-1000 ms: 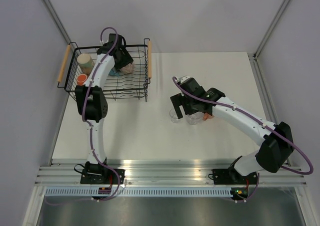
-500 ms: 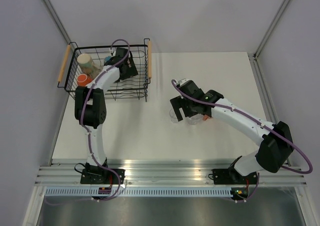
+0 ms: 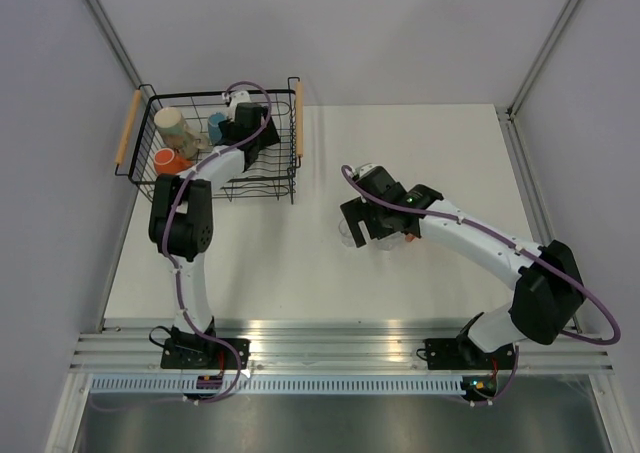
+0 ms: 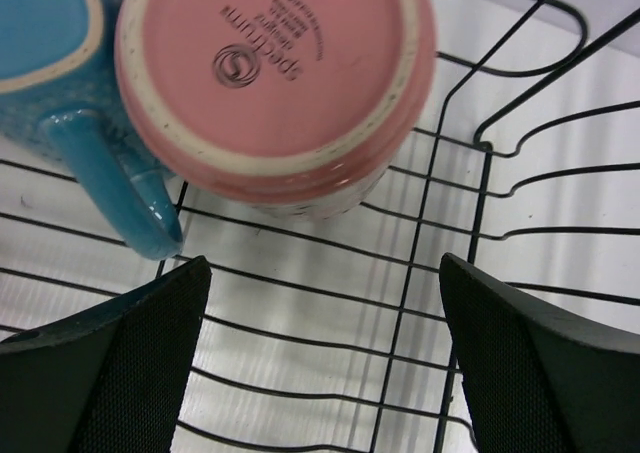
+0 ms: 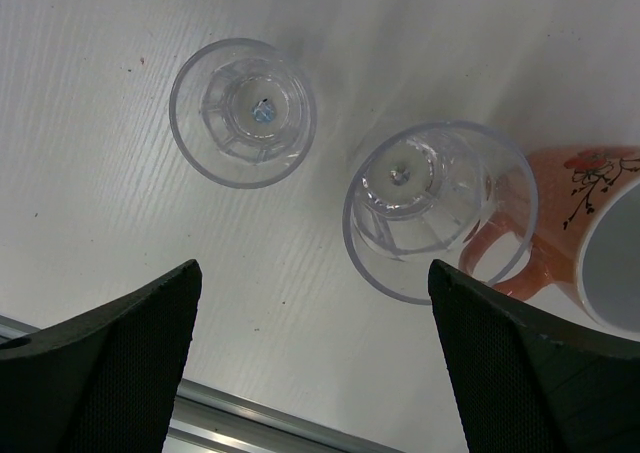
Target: Unload the cups from the dish rack
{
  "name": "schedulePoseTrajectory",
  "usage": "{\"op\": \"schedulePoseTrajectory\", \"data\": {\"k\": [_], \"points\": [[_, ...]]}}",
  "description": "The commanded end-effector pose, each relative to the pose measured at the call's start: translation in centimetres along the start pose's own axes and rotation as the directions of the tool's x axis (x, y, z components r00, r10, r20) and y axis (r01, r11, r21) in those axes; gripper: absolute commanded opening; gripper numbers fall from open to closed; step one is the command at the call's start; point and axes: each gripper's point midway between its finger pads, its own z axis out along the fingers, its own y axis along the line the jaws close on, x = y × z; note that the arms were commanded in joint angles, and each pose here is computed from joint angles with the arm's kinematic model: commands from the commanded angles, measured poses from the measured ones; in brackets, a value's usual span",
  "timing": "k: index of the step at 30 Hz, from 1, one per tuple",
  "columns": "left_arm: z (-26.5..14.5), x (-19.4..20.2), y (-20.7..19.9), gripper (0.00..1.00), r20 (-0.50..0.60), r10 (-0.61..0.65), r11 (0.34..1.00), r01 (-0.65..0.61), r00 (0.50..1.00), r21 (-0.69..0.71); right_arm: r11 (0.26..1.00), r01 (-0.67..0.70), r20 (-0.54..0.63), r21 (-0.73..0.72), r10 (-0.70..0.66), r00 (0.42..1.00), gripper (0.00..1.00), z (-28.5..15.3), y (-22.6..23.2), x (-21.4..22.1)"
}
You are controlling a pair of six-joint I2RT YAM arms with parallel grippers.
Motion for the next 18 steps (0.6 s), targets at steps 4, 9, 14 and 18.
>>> {"op": "schedulePoseTrajectory", "data": {"k": [4, 9, 14, 18], "points": [[2.3, -3.0, -0.8, 0.98, 0.134, 0.079, 0.995, -0.069, 0.988, -0.077, 1.0, -0.006, -0.017, 0.008, 0.006, 1.0, 0.98, 1.2, 0.3, 0.4], [3.5, -4.3, -0.8, 0.98, 0.178, 0.095, 0.99, -0.074, 0.979, -0.119, 1.0, -0.005, -0.037, 0.025, 0.006, 0.999, 0.98, 1.9, 0.0, 1.2], [3.8, -4.1, 0.8, 0.98, 0.174, 0.094, 0.976, -0.056, 0.98, -0.21, 0.999, -0.008, -0.067, 0.032, 0.01, 0.998, 0.98, 2.8, 0.0, 1.9], [4.4, -4.4, 1.4, 0.99, 0.188, 0.11, 0.97, -0.064, 0.976, -0.233, 1.0, -0.01, -0.073, 0.023, 0.011, 0.997, 0.98, 3.0, 0.3, 1.7]]}}
